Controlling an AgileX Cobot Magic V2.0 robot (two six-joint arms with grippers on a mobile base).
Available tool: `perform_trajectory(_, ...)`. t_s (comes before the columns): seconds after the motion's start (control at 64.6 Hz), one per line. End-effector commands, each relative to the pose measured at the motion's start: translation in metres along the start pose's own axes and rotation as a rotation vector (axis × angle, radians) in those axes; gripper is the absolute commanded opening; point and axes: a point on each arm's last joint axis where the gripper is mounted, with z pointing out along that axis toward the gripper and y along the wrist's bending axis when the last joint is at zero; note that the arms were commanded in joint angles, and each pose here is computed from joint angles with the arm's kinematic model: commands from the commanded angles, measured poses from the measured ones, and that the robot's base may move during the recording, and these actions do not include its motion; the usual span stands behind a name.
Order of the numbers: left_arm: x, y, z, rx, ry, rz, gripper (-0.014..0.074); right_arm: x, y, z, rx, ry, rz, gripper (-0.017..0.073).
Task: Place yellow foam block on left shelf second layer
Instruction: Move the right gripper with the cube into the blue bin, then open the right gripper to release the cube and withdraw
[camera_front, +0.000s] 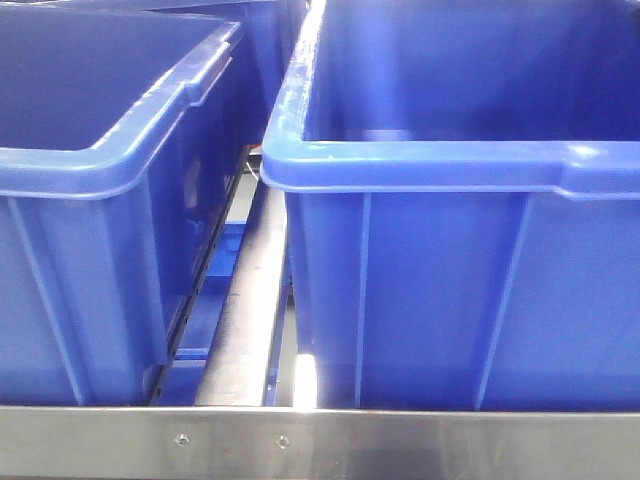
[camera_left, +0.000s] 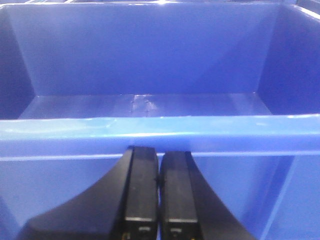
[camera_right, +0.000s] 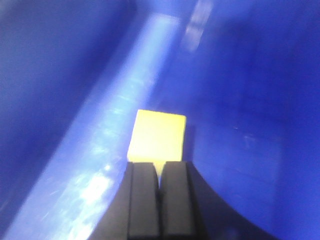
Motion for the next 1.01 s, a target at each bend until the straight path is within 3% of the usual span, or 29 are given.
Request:
perform_trajectory(0.0, 0.0, -0.002, 0.0, 0.02, -0.07, -0.007, 0.0136, -0.012, 0.001, -0.023, -0.02, -0.194, -0.017, 0.0055)
perform_trajectory(0.217, 0.0, -0.002, 0.0, 0.02, -0.07, -0.007, 0.0136, 0.005, 0.0, -0.049, -0.018, -0.256, -0.014, 0.0055)
perform_trajectory(0.619, 0.0, -0.002, 0.0, 0.02, -0.07, -0.007, 0.0136, 0.011, -0.002, -0.054, -0.005, -0.264, -0.011, 0.0055)
perform_trajectory(0.99, 0.0, -0.002, 0.0, 0.02, -0.07, -0.007, 0.0136, 0.086, -0.02, -0.088, 0.263, -0.421, 0.095, 0.0055)
